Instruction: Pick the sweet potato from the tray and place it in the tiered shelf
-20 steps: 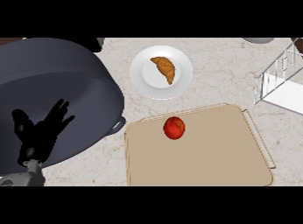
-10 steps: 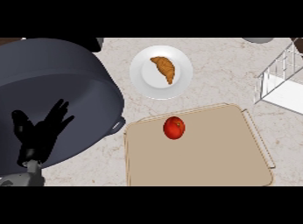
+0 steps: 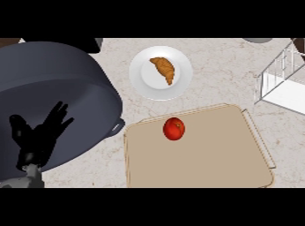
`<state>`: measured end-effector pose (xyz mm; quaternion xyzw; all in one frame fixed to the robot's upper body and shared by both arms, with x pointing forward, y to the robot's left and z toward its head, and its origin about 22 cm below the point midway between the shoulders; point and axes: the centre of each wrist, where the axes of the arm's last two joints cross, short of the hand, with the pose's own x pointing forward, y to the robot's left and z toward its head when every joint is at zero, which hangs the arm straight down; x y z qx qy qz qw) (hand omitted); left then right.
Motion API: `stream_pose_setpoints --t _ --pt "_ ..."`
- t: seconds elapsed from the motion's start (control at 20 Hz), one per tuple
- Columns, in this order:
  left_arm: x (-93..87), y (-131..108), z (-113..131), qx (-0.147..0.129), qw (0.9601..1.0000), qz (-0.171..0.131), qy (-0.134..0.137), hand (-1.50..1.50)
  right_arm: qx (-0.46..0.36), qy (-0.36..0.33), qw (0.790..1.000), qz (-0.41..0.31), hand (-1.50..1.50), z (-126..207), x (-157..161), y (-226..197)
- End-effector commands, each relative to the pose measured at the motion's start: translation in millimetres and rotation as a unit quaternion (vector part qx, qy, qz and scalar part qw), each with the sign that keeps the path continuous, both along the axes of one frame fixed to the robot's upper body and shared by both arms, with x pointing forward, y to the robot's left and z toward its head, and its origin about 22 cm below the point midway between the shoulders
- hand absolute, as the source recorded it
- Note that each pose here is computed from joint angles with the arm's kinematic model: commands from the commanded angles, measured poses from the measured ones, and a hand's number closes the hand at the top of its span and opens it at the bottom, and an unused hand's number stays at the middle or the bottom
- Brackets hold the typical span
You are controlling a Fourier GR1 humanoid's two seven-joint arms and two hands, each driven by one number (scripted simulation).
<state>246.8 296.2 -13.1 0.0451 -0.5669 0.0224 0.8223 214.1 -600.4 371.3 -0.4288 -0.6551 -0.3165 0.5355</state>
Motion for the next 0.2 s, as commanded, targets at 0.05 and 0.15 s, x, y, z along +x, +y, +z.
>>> stream_pose_setpoints --t 0.05,0.15 --pt "-13.1 -2.7 -17.7 -0.002 0.9988 0.002 0.048 0.0 0.003 -0.012 1.0 0.008 -1.5 -4.1 -49.3 -28.3" --pt "-10.9 -7.9 -27.1 0.004 0.999 0.007 0.043 0.0 -0.001 -0.005 1.0 0.023 -1.5 0.2 -57.6 -30.1"
